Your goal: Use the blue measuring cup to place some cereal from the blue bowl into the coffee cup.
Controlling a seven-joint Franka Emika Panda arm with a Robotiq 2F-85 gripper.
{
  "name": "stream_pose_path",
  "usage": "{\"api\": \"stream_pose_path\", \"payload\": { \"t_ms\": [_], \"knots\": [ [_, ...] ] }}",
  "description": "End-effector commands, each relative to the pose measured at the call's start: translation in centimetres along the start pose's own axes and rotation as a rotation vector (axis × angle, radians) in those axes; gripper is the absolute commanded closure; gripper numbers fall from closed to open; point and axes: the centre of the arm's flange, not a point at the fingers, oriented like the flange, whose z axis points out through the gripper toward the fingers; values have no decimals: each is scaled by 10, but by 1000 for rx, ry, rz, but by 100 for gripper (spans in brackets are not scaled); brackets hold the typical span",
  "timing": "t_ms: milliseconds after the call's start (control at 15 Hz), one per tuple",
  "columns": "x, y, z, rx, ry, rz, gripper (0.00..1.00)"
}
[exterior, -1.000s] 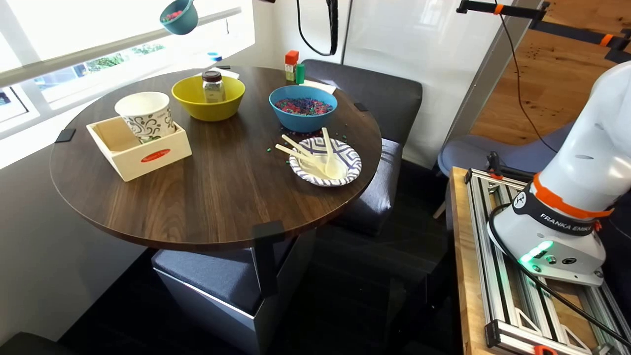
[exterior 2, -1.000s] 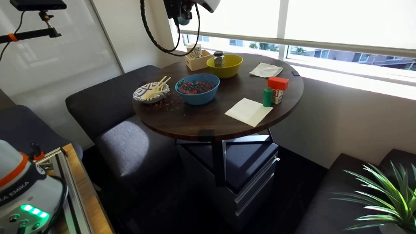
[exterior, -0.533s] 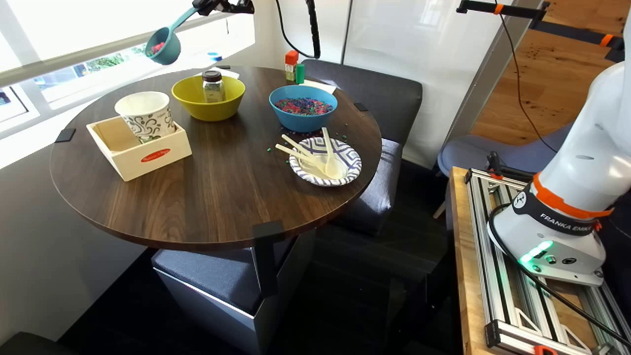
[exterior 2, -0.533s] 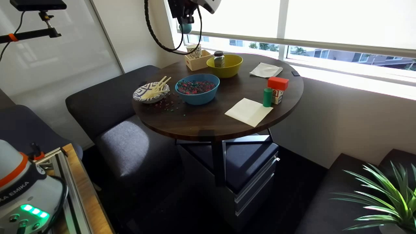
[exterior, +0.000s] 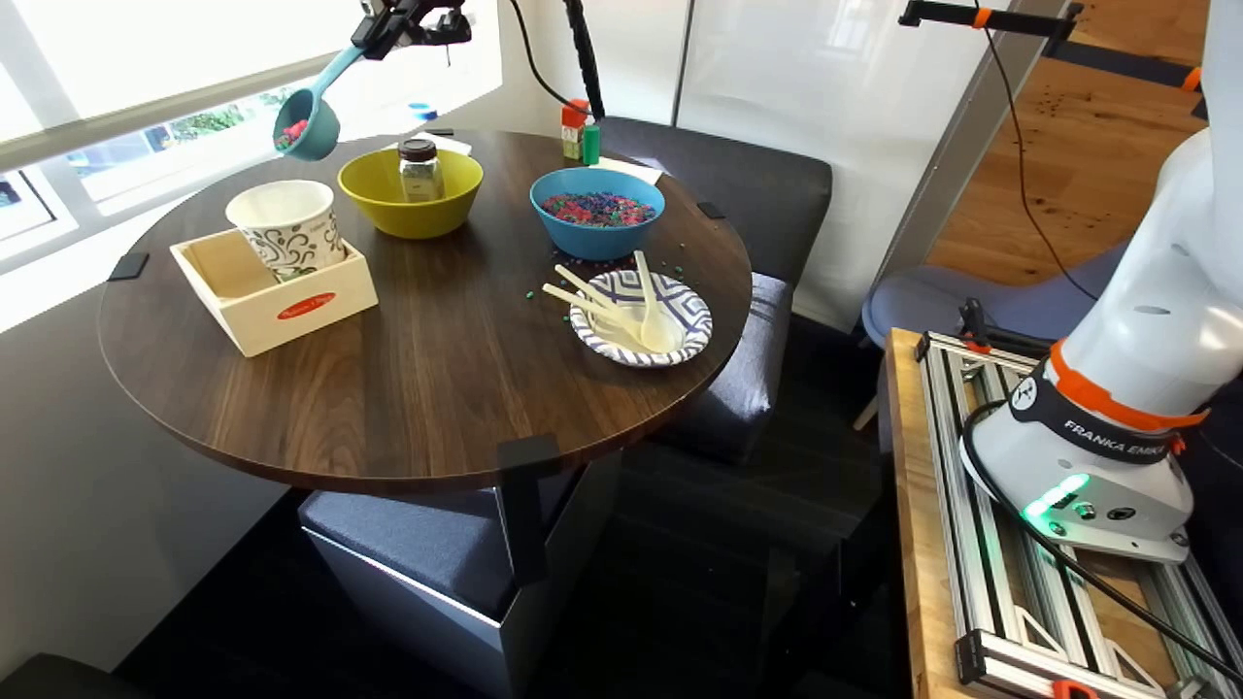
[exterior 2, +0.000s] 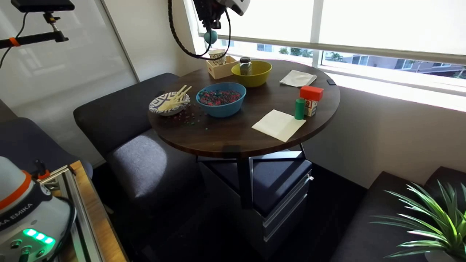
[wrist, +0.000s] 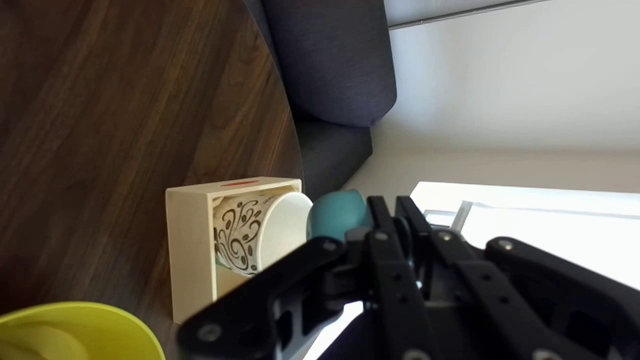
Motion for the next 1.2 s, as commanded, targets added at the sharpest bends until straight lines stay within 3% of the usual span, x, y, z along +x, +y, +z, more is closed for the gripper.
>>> {"api": "stream_pose_path", "payload": {
  "t_ms": [0,800,1133],
  "knots": [
    [26,-11,13,-54,8,23,98],
    [46,-17,45,-167,-4,35,98],
    [44,-20,59,-288,8,-46,98]
  ]
}}
